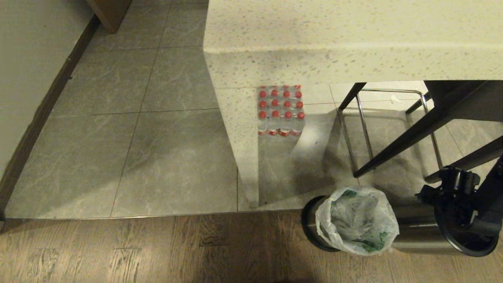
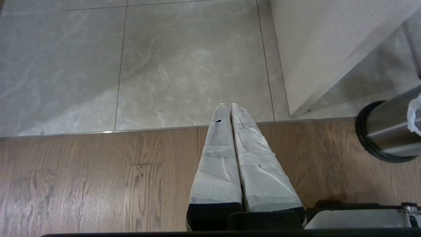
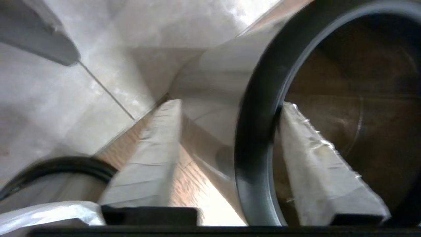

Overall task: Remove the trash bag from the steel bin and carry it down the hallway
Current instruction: Place the outer trash can on the ground, then pick up the trash bag

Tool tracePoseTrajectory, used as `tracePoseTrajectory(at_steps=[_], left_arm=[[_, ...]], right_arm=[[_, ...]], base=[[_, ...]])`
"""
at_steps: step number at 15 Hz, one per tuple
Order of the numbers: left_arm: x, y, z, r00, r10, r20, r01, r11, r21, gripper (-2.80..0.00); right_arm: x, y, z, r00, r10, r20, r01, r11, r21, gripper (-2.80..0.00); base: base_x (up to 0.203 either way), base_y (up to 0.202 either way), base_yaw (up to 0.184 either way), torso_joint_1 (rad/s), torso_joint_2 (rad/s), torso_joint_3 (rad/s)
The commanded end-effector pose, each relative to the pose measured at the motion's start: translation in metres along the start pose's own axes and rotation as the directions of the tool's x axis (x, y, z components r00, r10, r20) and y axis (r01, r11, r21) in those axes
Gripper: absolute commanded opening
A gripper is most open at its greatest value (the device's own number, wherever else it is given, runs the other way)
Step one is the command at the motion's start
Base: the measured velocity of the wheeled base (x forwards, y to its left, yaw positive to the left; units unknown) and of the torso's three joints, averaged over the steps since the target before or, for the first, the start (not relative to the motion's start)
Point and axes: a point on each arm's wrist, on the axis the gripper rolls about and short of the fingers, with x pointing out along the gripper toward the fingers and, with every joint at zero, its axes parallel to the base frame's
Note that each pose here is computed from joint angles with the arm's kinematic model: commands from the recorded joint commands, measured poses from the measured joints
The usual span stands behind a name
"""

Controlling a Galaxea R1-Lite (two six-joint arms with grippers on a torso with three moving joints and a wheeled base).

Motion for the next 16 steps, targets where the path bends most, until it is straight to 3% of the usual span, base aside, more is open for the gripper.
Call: tracePoseTrajectory(at_steps=[1, 3, 6, 11, 12, 14, 16], left_arm=[[0.0, 0.0, 0.0, 1.0, 0.0, 0.0, 0.0, 1.0, 0.0, -2.8], [0.0, 0.0, 0.0, 1.0, 0.0, 0.0, 0.0, 1.0, 0.0, -2.8], [0.0, 0.0, 0.0, 1.0, 0.0, 0.0, 0.0, 1.0, 0.0, -2.8], [0.0, 0.0, 0.0, 1.0, 0.0, 0.0, 0.0, 1.0, 0.0, -2.8], [0.0, 0.0, 0.0, 1.0, 0.0, 0.0, 0.0, 1.0, 0.0, -2.8], [0.0, 0.0, 0.0, 1.0, 0.0, -0.001, 0.0, 1.0, 0.0, -2.8], [0.0, 0.0, 0.0, 1.0, 0.0, -0.001, 0.0, 1.0, 0.0, -2.8]], right_arm=[[-0.01, 0.0, 0.016, 0.999, 0.01, 0.04, -0.01, 1.0, 0.011, 0.0], [-0.039, -0.002, 0.035, 0.997, 0.05, 0.063, -0.051, 0.999, 0.01, 0.0], [-0.099, 0.007, 0.041, 0.973, 0.228, 0.021, -0.227, 0.973, -0.033, 0.0], [-0.191, 0.037, 0.025, 0.897, 0.422, -0.132, -0.439, 0.885, -0.157, 0.0], [-0.208, 0.043, 0.02, 0.874, 0.459, -0.159, -0.484, 0.855, -0.186, -2.8], [-0.239, 0.048, 0.004, 0.828, 0.508, -0.236, -0.559, 0.783, -0.275, -2.8], [-0.259, 0.042, -0.007, 0.812, 0.493, -0.312, -0.582, 0.72, -0.379, -2.8]], base=[[0.0, 0.0, 0.0, 0.0, 0.0, 0.0], [0.0, 0.0, 0.0, 0.0, 0.0, 0.0], [0.0, 0.0, 0.0, 0.0, 0.0, 0.0], [0.0, 0.0, 0.0, 0.0, 0.0, 0.0], [0.0, 0.0, 0.0, 0.0, 0.0, 0.0], [0.0, 0.0, 0.0, 0.0, 0.0, 0.0], [0.0, 0.0, 0.0, 0.0, 0.0, 0.0]])
